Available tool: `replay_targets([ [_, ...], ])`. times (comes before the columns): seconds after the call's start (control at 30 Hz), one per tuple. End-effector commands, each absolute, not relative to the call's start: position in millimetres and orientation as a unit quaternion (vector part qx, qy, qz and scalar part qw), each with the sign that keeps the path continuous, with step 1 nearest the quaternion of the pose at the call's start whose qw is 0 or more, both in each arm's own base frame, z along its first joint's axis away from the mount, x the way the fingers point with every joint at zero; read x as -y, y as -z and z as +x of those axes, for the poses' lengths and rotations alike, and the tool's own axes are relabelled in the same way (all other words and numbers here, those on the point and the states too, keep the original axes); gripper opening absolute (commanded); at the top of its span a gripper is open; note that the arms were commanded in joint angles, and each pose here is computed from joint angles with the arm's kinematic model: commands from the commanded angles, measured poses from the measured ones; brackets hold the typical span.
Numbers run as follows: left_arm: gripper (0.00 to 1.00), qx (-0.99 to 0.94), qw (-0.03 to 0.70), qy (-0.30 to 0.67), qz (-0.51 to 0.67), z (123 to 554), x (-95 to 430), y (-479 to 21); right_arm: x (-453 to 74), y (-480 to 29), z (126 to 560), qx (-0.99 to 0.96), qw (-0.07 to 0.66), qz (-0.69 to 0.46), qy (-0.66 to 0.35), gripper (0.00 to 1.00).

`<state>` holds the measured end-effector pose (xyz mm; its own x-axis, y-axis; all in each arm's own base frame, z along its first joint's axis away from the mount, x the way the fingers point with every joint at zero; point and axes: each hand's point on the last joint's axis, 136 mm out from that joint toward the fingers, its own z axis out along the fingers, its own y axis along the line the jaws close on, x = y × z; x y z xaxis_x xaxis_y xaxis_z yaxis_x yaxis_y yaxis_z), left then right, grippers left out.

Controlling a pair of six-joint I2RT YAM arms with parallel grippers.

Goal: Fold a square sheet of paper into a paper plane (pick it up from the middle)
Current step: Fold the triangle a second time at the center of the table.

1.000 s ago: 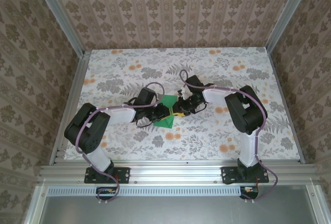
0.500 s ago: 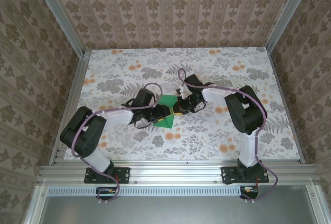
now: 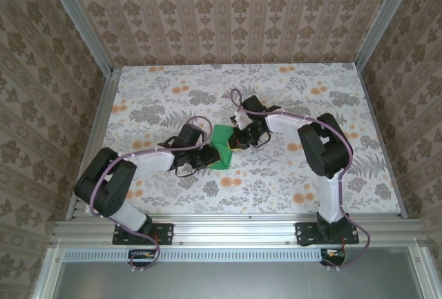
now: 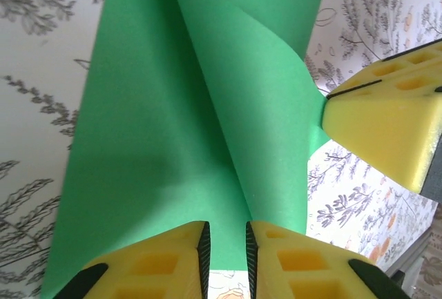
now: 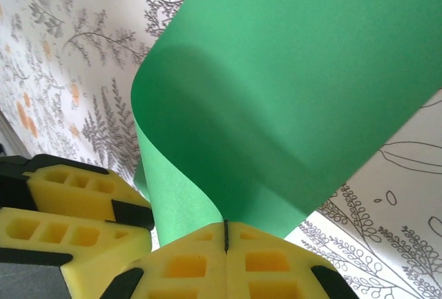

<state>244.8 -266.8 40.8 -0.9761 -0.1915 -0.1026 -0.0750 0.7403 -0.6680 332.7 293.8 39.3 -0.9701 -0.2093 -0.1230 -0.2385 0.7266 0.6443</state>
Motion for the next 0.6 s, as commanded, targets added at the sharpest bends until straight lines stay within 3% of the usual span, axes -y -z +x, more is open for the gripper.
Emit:
replay_targets([
  [0.0, 0.20, -0.945, 0.067, 0.313, -0.072, 237.0, 254.1, -23.6, -290.3, -31.9, 333.4, -0.936, 0.015, -0.130, -0.326, 0.03],
  [0.57, 0.10, -0.962, 0.034, 0.266, -0.051, 230.9, 251.6, -9.0, -284.7, -21.6, 338.5, -0.946, 0.015, -0.129, -0.296, 0.05],
])
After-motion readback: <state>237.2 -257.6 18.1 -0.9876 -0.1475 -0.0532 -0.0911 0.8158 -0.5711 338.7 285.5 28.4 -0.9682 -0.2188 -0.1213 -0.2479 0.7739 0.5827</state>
